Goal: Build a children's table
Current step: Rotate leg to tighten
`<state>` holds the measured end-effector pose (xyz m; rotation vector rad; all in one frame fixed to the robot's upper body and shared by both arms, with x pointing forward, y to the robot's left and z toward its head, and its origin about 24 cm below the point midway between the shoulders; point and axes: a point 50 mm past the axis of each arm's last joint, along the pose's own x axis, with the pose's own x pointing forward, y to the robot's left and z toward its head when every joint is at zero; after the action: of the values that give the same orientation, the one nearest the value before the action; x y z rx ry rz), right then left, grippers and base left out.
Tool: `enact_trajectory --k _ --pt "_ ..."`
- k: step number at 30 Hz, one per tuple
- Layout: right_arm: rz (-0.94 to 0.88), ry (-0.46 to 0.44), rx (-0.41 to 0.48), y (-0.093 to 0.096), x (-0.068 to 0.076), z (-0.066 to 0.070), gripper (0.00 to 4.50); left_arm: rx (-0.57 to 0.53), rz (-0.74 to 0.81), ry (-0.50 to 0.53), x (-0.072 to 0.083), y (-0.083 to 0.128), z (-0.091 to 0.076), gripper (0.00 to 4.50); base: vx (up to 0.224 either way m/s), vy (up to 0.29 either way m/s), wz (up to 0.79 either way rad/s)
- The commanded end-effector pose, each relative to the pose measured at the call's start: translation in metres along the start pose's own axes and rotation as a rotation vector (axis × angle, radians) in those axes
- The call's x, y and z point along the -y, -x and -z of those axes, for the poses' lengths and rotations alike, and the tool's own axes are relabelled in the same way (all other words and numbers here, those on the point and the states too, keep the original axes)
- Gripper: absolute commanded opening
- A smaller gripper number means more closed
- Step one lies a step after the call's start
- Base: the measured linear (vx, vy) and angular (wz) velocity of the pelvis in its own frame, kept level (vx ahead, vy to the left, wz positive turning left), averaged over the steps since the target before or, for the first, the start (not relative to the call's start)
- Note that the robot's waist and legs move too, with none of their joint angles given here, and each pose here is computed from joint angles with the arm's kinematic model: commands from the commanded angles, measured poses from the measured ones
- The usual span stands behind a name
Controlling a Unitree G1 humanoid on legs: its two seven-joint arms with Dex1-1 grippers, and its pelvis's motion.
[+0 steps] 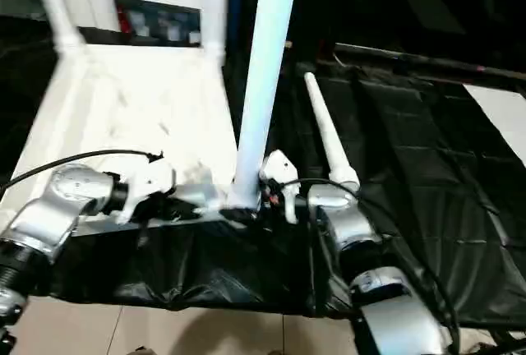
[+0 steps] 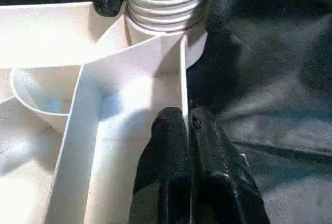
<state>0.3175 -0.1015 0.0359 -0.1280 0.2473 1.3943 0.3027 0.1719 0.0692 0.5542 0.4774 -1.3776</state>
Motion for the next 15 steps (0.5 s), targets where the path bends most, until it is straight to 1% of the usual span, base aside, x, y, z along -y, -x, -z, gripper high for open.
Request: enact_trajectory --k 1,2,3,4,8,11,14,15 --pt "-0.080 0.034 -0.009 -0.003 -0.003 -0.007 3.28 -0.021 0.070 -0.022 0.004 -0.007 -0.001 0.00 0.000 0.000 0.00" --pt "-0.092 0.032 -0.013 -0.003 -0.003 -0.007 3.28 -0.026 0.072 -0.022 0.003 -0.006 0.000 0.00 0.000 0.000 0.00" --pt "-0.098 0.030 -0.014 -0.004 -0.003 -0.007 3.01 -0.032 0.076 -0.024 0.003 -0.005 0.001 0.00 0.000 0.000 0.00" --pt "-0.098 0.030 -0.014 -0.004 -0.003 -0.007 2.96 -0.032 0.076 -0.024 0.003 -0.005 0.001 0.00 0.000 0.000 0.00" --pt "-0.103 0.008 -0.008 -0.006 -0.006 -0.004 2.81 -0.031 0.079 -0.021 0.002 -0.005 0.002 0.00 0.000 0.000 0.00" --pt "-0.049 -0.028 -0.003 -0.008 -0.006 0.001 2.75 -0.015 0.050 -0.005 0.001 -0.008 0.001 0.00 0.000 0.000 0.00" --pt "0.071 -0.069 0.024 -0.013 -0.003 0.004 2.74 -0.013 -0.031 0.026 -0.004 -0.014 -0.001 0.00 0.000 0.000 0.00" --pt "0.212 -0.092 0.036 -0.020 0.001 0.006 2.74 -0.006 -0.121 0.057 -0.011 -0.021 -0.004 0.00 0.000 0.000 0.00"
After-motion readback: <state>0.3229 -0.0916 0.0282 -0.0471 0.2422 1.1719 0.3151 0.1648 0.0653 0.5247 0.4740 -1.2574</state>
